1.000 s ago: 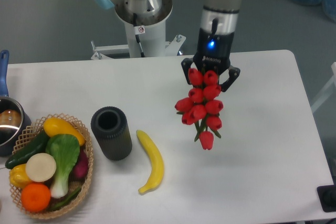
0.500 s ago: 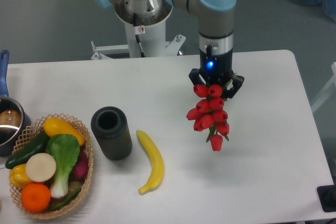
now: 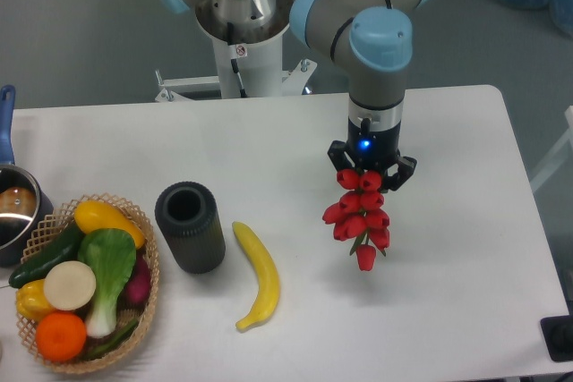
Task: Place the flowers on the table
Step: 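Rotate the gripper to hang the tulips blooms-down and lower them, then lower the tulips onto the table beside the banana and open the gripper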
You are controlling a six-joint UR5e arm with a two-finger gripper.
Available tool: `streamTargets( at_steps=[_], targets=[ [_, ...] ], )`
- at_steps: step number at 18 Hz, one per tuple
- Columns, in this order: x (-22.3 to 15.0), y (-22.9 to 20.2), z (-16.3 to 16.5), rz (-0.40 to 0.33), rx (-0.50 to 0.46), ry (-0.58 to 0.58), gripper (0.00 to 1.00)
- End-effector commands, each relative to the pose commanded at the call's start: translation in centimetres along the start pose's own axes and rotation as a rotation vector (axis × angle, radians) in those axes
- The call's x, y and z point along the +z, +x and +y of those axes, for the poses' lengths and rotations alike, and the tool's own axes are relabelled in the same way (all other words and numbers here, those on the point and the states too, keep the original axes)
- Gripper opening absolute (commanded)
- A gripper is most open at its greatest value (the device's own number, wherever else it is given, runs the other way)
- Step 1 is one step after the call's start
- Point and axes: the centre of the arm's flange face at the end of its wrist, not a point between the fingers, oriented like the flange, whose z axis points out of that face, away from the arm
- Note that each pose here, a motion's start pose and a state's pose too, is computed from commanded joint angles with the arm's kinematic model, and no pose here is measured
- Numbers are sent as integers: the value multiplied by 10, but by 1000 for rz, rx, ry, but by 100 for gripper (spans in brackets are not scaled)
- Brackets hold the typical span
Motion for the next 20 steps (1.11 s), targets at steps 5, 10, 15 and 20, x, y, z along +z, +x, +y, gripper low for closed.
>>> streamTargets(
  at_steps=[5,10,15,20],
  targets=[
    [35,-5,10,54,-19,-31,39],
    [62,-8,21,94,-39,-60,40],
    [79,-9,26,119,-48,-77,45],
    [87,-19,32,123,-61,-79,62]
  ],
)
